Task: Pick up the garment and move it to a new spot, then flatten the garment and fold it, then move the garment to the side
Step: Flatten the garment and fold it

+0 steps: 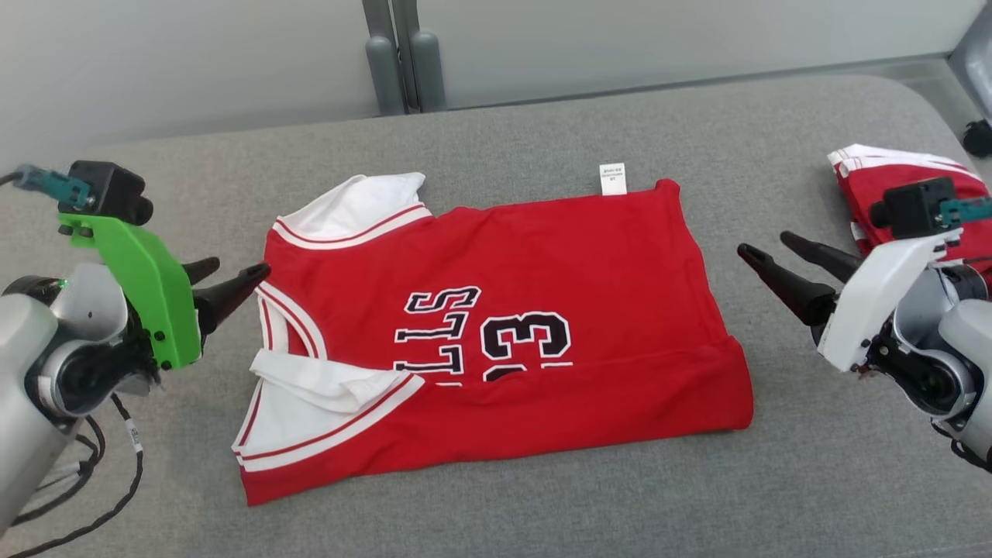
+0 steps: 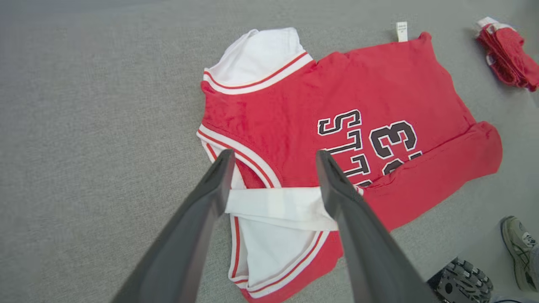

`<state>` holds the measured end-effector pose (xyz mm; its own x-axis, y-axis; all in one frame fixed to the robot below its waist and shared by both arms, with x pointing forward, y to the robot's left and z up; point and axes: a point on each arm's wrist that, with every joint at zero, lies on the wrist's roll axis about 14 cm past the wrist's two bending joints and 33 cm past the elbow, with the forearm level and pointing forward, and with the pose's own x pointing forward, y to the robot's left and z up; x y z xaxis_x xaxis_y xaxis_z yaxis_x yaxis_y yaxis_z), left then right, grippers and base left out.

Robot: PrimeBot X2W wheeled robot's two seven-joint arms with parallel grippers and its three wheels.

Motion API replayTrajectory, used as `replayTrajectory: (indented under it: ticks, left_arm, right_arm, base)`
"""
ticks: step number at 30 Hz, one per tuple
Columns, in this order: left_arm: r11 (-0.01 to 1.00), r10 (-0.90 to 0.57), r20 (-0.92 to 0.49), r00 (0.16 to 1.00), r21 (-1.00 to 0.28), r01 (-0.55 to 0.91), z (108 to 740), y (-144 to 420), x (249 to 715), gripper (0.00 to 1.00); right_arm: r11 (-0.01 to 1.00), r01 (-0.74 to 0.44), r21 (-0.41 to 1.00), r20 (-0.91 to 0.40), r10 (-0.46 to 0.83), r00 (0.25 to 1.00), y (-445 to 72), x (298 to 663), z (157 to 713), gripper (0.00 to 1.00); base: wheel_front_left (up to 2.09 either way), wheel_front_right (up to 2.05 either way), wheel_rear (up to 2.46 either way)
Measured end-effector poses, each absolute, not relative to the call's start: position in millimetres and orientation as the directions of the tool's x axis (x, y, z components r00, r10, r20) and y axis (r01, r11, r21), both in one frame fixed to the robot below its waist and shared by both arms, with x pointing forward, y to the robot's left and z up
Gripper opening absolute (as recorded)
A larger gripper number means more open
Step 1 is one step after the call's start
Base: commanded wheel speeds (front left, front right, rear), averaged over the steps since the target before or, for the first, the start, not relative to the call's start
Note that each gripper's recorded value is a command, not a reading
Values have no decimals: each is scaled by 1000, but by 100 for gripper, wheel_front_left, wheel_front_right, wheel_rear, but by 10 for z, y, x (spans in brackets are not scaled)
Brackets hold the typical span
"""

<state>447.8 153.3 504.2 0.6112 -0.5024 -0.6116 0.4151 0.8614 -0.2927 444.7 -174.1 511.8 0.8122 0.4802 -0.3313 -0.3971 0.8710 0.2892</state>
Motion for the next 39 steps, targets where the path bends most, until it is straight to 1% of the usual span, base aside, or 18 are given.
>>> replayTrajectory:
  ticks: [4, 5, 7, 8, 10, 11, 13, 16, 18, 22, 25, 28, 33, 35, 39]
  left_arm:
    - [881, -473, -446, 760, -225, 416, 5306, 1573, 4465, 100]
    - [889, -458, -408, 790, -209, 408, 5359, 1600, 4453, 100]
    - [916, -401, -318, 859, -119, 383, 5465, 1697, 4419, 100]
    - [925, -380, -277, 883, -89, 370, 5508, 1731, 4398, 100]
    - [943, -333, -178, 926, -55, 328, 5582, 1772, 4313, 100]
    - [948, -317, -146, 937, -26, 317, 5599, 1791, 4278, 100]
    - [961, -275, -70, 959, -6, 275, 5659, 1843, 4215, 100]
    - [978, -209, -27, 977, -17, 209, 5633, 1911, 4104, 100]
    - [985, -169, -52, 984, -35, 167, 5498, 1960, 4018, 100]
    - [991, -124, -85, 989, -61, 119, 5249, 1958, 3843, 100]
    - [988, -123, -170, 978, -112, 105, 4904, 1883, 3665, 100]
    - [987, -128, -257, 958, -131, 97, 4581, 1859, 3537, 100]
    - [984, -134, -394, 909, -160, 76, 4201, 1910, 3426, 100]
    - [981, -153, -459, 875, -177, 78, 4052, 1892, 3361, 100]
    - [973, -199, -545, 815, -210, 97, 3875, 1819, 3312, 100]
  right_arm:
    - [886, -400, 232, -105, 432, 896, -1849, 4432, 5473, 100]
    - [892, -398, 214, -74, 421, 904, -1881, 4418, 5519, 100]
    - [902, -378, 208, -8, 388, 922, -1941, 4405, 5632, 100]
    - [904, -372, 212, 11, 379, 925, -1948, 4391, 5663, 100]
    - [914, -341, 220, 97, 328, 940, -2017, 4369, 5824, 100]
    - [918, -332, 219, 119, 313, 942, -2038, 4342, 5850, 100]
    - [930, -299, 214, 141, 274, 951, -2097, 4254, 5803, 100]
    - [936, -253, 246, 108, 233, 967, -2074, 4044, 5489, 100]
    - [936, -230, 268, 79, 216, 973, -2048, 3928, 5316, 100]
    - [939, -193, 286, -21, 207, 978, -1999, 3721, 4916, 100]
    - [938, -185, 294, -116, 227, 967, -1930, 3667, 4673, 100]
    - [933, -176, 314, -240, 257, 936, -1832, 3597, 4376, 100]
    - [931, -138, 339, -323, 253, 912, -1819, 3671, 4204, 100]
    - [926, -139, 352, -339, 264, 903, -1760, 3688, 4160, 100]
    - [923, -131, 363, -374, 273, 886, -1714, 3746, 4093, 100]
  base:
    - [0, 0, 0]
    - [0, 0, 0]
    - [0, 0, 0]
    - [0, 0, 0]
    - [0, 0, 0]
    - [0, 0, 0]
    - [0, 0, 0]
    - [0, 0, 0]
    - [0, 0, 0]
    - [0, 0, 0]
    - [0, 0, 0]
    - [0, 0, 0]
    - [0, 0, 0]
    - [0, 0, 0]
    - [0, 0, 0]
